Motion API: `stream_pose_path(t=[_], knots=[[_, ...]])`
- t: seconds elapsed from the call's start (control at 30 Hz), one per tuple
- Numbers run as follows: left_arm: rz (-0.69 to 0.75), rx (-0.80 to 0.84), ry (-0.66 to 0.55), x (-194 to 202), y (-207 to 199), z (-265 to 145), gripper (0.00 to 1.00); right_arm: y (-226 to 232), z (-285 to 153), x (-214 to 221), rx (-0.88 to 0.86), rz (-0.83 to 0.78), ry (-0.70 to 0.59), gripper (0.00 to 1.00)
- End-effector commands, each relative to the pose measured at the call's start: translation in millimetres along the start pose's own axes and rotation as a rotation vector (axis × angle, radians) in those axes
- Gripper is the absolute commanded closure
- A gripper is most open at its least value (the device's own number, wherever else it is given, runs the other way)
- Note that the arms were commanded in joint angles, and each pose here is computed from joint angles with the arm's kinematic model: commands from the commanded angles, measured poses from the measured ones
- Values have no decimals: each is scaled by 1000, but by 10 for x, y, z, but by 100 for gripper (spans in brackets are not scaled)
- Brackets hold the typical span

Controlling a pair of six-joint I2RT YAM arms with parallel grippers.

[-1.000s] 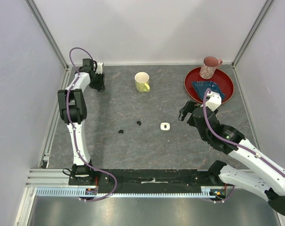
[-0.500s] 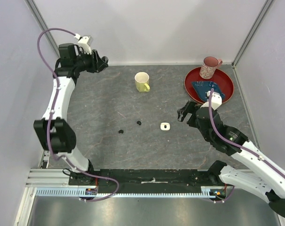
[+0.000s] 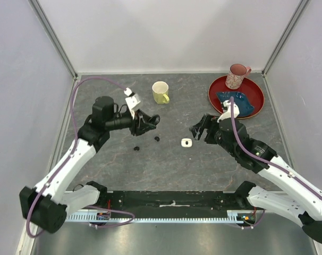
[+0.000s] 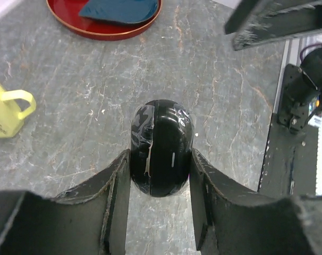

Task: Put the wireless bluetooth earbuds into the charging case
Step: Pick up the charging case at the center of the board.

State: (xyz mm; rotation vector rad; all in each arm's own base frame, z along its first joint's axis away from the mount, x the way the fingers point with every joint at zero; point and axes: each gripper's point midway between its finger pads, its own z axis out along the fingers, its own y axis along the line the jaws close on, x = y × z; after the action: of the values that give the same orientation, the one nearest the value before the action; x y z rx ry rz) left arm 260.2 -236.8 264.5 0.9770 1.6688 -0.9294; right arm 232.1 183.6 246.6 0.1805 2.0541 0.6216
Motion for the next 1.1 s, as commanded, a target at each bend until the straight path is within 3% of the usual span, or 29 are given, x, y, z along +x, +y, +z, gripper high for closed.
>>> stream_pose_path(t=[0.0, 0.17, 0.43, 1.07], knots=[[313, -25, -141, -232, -242, -163, 98, 473, -48, -83, -201, 0, 37, 11], [403, -84, -165, -137, -355, -237, 98, 801, -43, 62, -357, 4, 132, 14], [437, -106, -109, -35, -447, -137, 98, 1213, -243, 0, -575, -14, 151, 19], [536, -54, -67, -64, -794, 127, 98, 1362, -142, 240, -587, -70, 226, 26]])
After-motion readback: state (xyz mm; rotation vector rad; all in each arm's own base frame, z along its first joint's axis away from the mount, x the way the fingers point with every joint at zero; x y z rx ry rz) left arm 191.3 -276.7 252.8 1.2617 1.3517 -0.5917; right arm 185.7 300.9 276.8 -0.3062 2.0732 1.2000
